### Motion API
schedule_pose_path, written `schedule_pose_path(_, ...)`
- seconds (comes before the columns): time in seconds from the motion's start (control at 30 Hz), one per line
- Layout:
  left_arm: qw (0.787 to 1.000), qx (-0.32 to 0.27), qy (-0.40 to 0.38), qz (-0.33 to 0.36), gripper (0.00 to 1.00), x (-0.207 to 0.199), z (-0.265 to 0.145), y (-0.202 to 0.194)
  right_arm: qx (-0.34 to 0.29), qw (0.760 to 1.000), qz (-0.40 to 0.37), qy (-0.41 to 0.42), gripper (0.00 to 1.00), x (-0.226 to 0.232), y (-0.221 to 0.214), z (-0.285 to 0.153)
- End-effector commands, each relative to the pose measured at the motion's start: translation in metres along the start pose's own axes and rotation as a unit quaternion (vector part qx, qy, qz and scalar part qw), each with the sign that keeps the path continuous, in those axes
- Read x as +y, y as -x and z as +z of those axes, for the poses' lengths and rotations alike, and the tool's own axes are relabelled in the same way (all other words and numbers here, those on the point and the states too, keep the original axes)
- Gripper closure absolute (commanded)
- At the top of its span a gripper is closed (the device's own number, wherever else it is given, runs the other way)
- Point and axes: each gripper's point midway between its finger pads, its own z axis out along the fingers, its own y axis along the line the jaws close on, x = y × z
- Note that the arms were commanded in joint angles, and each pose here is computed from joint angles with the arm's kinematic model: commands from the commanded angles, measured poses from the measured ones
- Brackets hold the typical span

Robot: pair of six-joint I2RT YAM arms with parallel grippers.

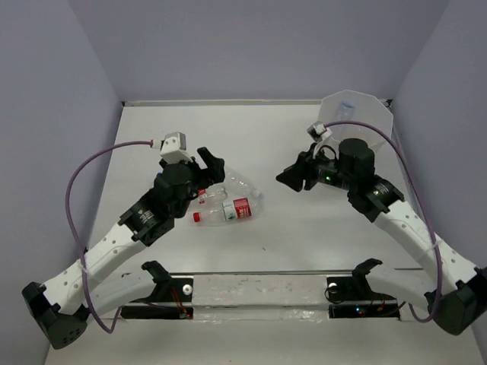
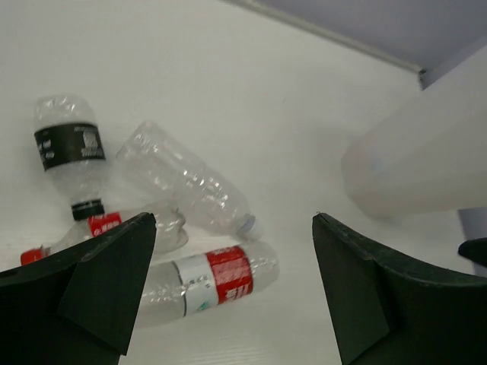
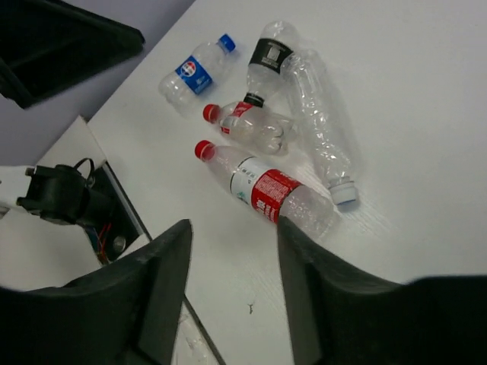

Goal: Put the plastic bottles in the bin

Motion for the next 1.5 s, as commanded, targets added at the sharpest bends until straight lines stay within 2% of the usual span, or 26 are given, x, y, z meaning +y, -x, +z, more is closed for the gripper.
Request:
schedule_pose_path(0.0,0.996,0.051,0.056,-0.04,0.08,0.037,-0.008,-0.045,0.042,0.997,-0.062,-0.012,0.31,-0.009,-0.003,0.048)
schedule_pose_path(0.07,0.995,0.068,0.046,-0.051,0.12,0.044,-0.016,-0.062,0.086,0.994,-0.062,-0.014,0.25,-0.021,-0.02,0.073)
schedule_pose_path(0.1,0.995,0.077,0.039,-0.058,0.12,0.044,-0.019,-0.068,0.084,0.994,-0.073,-0.007,0.2,-0.017,-0.013,0.081)
schedule_pose_path(0.13,0.993,0.083,0.039,-0.072,0.13,0.049,-0.022,-0.077,0.113,0.991,-0.074,-0.011,0.19,-0.029,-0.027,0.097)
schedule_pose_path(0.17,0.992,0.092,0.043,-0.076,0.14,0.052,-0.022,-0.084,0.106,0.99,-0.09,-0.001,0.18,-0.021,-0.017,0.097)
schedule_pose_path(0.2,0.991,0.097,0.031,-0.087,0.15,0.051,-0.027,-0.087,0.131,0.987,-0.092,-0.002,0.17,-0.031,-0.029,0.113)
schedule_pose_path(0.27,0.988,0.104,0.035,-0.105,0.15,0.057,-0.032,-0.096,0.139,0.983,-0.12,-0.004,0.13,-0.037,-0.017,0.128)
schedule_pose_path(0.3,0.988,0.105,0.037,-0.111,0.15,0.059,-0.034,-0.097,0.173,0.977,-0.123,-0.005,0.12,-0.047,-0.034,0.144)
schedule_pose_path(0.33,0.986,0.108,0.041,-0.122,0.15,0.061,-0.035,-0.1,0.172,0.976,-0.134,-0.001,0.11,-0.041,-0.021,0.152)
schedule_pose_path(0.4,0.983,0.109,0.047,-0.138,0.14,0.064,-0.04,-0.101,0.183,0.973,-0.14,-0.006,0.09,-0.05,-0.022,0.167)
schedule_pose_path(0.5,0.98,0.122,0.023,-0.157,0.14,0.06,-0.045,-0.109,0.215,0.965,-0.152,0.001,0.05,-0.055,-0.035,0.194)
schedule_pose_path(0.53,0.978,0.129,0.023,-0.161,0.14,0.062,-0.045,-0.116,0.24,0.958,-0.159,-0.002,0.04,-0.063,-0.054,0.208)
schedule_pose_path(0.63,0.975,0.139,0.038,-0.171,0.07,0.07,-0.047,-0.127,0.255,0.948,-0.191,-0.004,0.02,-0.058,-0.055,0.227)
schedule_pose_path(0.73,0.968,0.154,0.042,-0.196,0.01,0.071,-0.05,-0.138,0.268,0.941,-0.205,0.0,0.02,-0.059,-0.065,0.246)
schedule_pose_path(1.0,0.95,0.159,0.07,-0.258,0.01,0.089,-0.049,-0.165,0.282,0.937,-0.205,0.02,0.02,-0.062,-0.086,0.272)
schedule_pose_path(1.3,0.937,0.171,0.12,-0.279,0.01,0.108,-0.031,-0.203,0.296,0.934,-0.198,0.018,0.01,-0.08,-0.115,0.298)
schedule_pose_path(1.4,0.934,0.158,0.136,-0.289,0.01,0.112,-0.024,-0.205,0.282,0.937,-0.206,0.007,0.03,-0.086,-0.114,0.305)
schedule_pose_path(1.47,0.934,0.138,0.138,-0.298,0.01,0.111,-0.018,-0.198,0.277,0.937,-0.212,0.001,0.09,-0.089,-0.115,0.305)
